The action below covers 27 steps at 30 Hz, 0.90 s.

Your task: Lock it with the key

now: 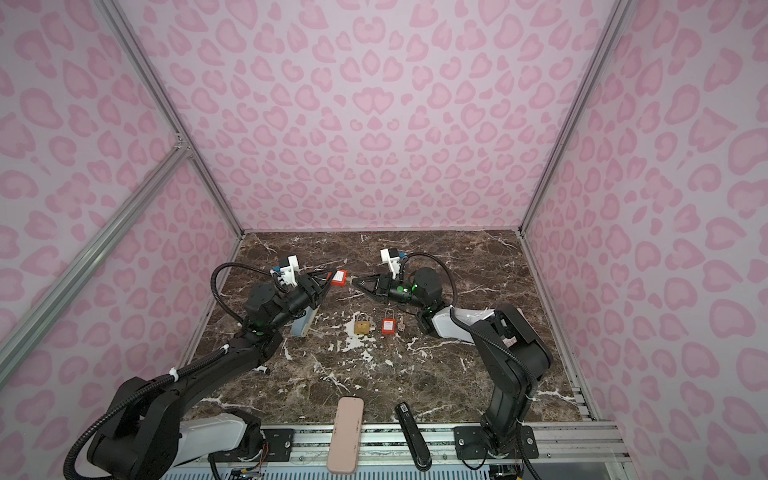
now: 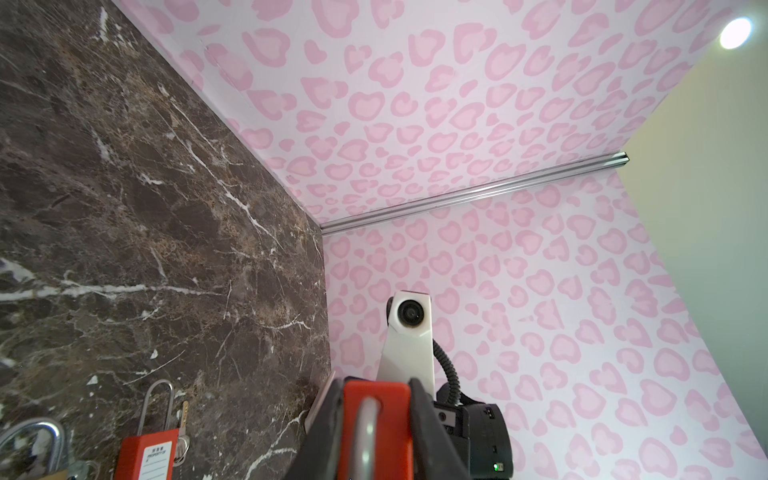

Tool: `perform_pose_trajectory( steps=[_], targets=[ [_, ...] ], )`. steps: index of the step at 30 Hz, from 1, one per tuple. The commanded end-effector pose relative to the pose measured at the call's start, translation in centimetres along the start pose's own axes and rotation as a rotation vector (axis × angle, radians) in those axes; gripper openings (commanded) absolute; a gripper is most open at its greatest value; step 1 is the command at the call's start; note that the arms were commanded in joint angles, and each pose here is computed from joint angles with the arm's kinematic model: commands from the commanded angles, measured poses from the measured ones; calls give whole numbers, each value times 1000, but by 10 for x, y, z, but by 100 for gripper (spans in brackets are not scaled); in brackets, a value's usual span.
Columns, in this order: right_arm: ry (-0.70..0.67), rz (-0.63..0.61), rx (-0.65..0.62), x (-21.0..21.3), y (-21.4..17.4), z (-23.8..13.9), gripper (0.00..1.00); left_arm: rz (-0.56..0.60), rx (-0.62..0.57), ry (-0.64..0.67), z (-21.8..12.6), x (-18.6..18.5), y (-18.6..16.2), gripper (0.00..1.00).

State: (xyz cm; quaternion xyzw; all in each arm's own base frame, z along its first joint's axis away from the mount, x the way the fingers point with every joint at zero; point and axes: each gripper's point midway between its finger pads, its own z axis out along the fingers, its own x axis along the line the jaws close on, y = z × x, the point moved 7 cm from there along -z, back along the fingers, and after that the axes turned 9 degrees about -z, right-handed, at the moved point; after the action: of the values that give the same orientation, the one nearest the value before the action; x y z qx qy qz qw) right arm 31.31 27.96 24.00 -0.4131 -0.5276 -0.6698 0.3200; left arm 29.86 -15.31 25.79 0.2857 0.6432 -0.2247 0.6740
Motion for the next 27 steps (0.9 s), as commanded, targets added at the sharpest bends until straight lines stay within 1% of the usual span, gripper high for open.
perform_pose_trajectory(
  steps=[1, 4, 7, 13, 17, 22, 24, 27],
  targets=[
    [44, 6, -22, 2, 4, -1, 0, 55, -155, -36, -5, -10, 18, 3],
    [97, 38, -41, 3, 7, 0, 0, 59, -158, -39, -5, -13, 19, 3],
    [120, 52, -59, 3, 9, -2, 0, 68, -165, -39, -7, -14, 21, 4],
    [113, 56, -63, 2, 9, -9, 0, 89, -170, -28, -10, -16, 23, 3],
    [84, 53, -88, -2, 12, -21, 0, 103, -156, -18, -7, -14, 22, 3],
    [4, 47, -133, -12, 21, -43, 0, 215, -87, 141, 7, 4, 9, 3],
    [-52, 50, -150, -19, 25, -53, 0, 237, -17, 194, 19, 14, -1, 3],
    [-159, 57, -171, -29, 28, -68, 0, 260, 95, 231, 39, 28, -21, 3]
  ],
)
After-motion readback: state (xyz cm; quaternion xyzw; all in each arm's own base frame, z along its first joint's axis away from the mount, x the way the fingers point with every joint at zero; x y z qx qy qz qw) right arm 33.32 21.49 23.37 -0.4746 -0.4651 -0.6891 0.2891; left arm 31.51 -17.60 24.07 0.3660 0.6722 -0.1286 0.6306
